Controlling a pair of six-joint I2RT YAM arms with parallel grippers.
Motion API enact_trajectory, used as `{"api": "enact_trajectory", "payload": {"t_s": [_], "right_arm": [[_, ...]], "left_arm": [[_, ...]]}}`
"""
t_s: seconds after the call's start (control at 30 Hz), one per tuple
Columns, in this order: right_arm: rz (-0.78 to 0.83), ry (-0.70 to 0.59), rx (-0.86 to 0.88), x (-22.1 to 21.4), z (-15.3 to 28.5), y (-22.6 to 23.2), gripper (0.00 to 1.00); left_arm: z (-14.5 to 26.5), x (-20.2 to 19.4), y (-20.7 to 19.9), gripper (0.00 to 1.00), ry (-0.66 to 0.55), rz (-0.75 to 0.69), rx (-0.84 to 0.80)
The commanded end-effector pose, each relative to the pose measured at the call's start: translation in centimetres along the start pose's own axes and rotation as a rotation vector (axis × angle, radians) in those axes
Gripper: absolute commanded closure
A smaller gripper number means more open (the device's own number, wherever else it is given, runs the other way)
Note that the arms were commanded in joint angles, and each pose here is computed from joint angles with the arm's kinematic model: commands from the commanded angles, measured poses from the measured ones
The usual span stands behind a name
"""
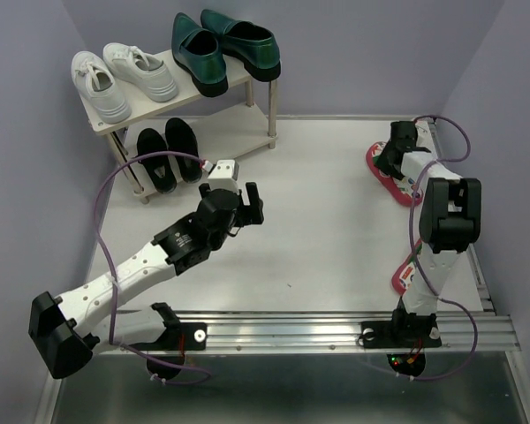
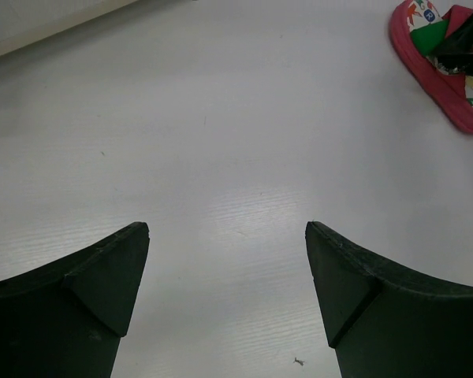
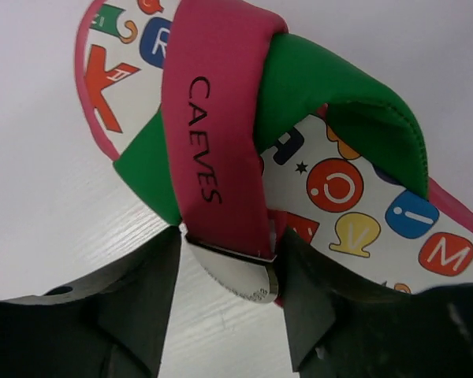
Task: Place and organize the shoes onto the shoe shelf
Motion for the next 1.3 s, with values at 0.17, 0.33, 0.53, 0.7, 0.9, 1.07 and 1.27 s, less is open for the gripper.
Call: {"api": "enact_trajectory", "payload": {"t_s": [0.17,0.33,0.53,0.7,0.9,1.07,1.27], "right_arm": [[0.029,0.029,0.196,0.3,0.1,1.8,0.99],[0.059,0.002,0.298,-1.7,6.0,3.4,0.99],[0.098,0.082,0.426,-10.3,12.5,5.4,0.99],[0.090,0.190,0.534,-18.3,17.0,6.8,0.99],[0.116,0.313,0.630,-25.1,21.1,9.0,0.62],[0.224,0.308,0.645,-25.4,22.7,10.2,0.25],[0.310,0.026,0.588,-19.7,24.0,8.0,0.13]], "left_arm": [[1.9,0.3,1.7,0.09,-0.036,-0.008,0.069],[2.7,1.8,2.3,0.08,-0.076,-0.008,0.106],[4.1,3.9,3.6,0.08,-0.130,0.015,0.191],[5.7,5.5,4.9,0.08,-0.178,0.071,0.257],[7.1,6.3,5.8,0.08,-0.219,0.108,0.278],[7.5,6.5,5.9,0.08,-0.225,0.132,0.273],[7.3,6.4,5.9,0.08,-0.228,0.139,0.270]]}}
Point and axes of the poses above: each gripper's point midway between its finger pads, its own z axis back along the fingers, its own y axis along the line the jaws close on, x = y × z, the point moved 9 cm from there along z, back along the fingers, and after that the axes turned 15 degrees about -z, right-handed, at the moved point
